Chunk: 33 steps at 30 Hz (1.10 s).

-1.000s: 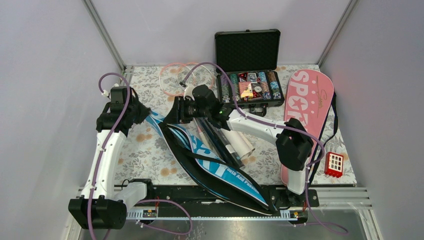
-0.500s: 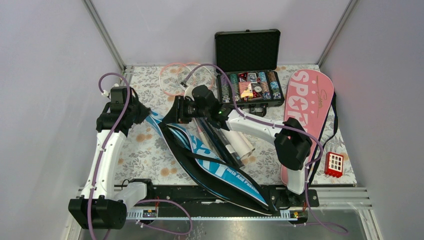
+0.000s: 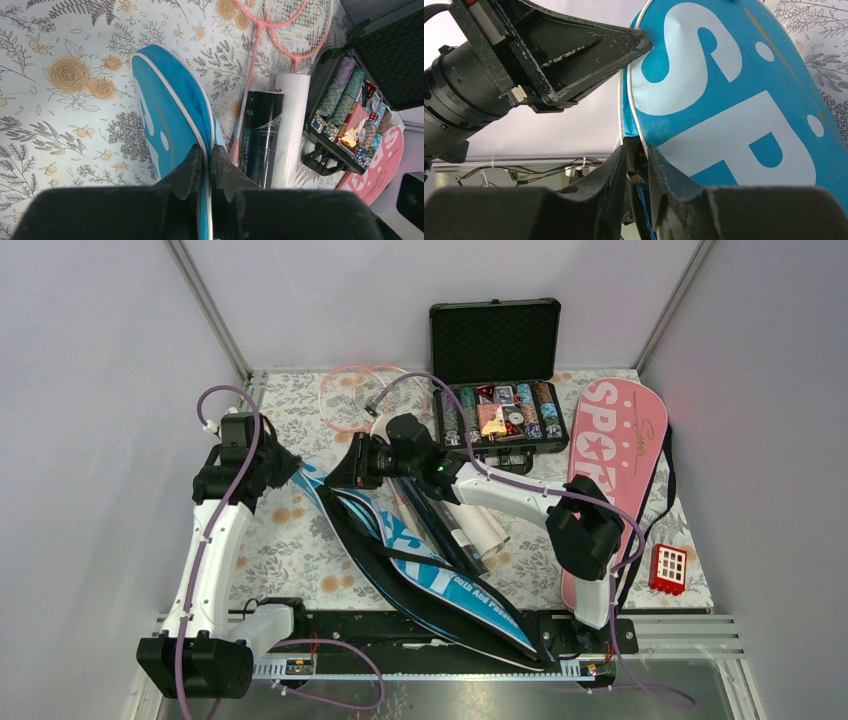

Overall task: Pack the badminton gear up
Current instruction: Zip the racket bag at the center of the board.

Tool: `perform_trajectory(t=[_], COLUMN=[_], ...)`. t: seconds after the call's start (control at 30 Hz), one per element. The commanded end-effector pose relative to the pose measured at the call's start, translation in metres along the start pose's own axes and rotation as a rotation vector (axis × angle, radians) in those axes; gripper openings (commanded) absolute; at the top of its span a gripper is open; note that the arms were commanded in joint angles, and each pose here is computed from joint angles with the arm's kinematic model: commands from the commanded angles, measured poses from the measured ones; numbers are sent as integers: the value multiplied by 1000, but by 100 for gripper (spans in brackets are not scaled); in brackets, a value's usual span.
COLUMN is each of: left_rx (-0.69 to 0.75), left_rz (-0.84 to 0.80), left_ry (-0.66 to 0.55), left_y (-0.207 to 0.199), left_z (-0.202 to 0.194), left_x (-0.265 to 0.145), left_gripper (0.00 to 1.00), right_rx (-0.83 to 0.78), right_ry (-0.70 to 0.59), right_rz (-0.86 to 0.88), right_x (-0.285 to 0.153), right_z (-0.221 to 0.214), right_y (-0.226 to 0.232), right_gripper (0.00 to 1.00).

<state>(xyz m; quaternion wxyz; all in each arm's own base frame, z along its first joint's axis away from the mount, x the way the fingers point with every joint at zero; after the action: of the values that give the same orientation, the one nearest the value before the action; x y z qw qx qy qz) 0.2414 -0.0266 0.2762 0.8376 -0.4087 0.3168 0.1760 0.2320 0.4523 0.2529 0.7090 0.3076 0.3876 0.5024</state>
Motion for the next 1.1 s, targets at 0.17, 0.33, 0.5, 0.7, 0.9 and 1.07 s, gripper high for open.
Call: perform_trajectory(t=[0.17, 0.33, 0.5, 0.7, 0.9, 1.07], left_rx=[0, 3, 10, 16, 12, 14], left_rz=[-87, -94, -92, -85, -94, -87], left_ry=[-17, -24, -45, -58, -58, -65], left_y=[-16, -18, -19, -19, -23, -21], left_z=[5, 7, 10, 13, 14, 15], left_x=[-6, -8, -10, -11, -13, -13], left_gripper=[0, 0, 0, 0, 0, 0], right_rx=[23, 15, -12, -40, -59, -67], right_ry=[-4, -1, -20, -42, -55, -47], right_rz=[18, -10, -23, -80, -102, -100], right_x=[-2, -3, -10, -27, -45, -58], right_z=[-1, -4, -6, -13, -20, -28], right_y=[3, -2, -5, -11, -12, -13], right_gripper=[24, 8, 0, 0, 0, 0])
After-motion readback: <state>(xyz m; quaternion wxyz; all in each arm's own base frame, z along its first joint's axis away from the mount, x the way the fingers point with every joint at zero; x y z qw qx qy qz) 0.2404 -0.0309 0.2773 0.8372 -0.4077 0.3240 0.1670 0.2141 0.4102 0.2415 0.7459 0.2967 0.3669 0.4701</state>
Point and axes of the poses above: each gripper's point midway between its finger pads, its own x axis out along the fingers, its own y axis along the line the jaws close on, z = x × y, the point moved 7 cm from there along -x, back along the fingers, and after that the axes turned 7 degrees about -x, right-handed, at the moved point
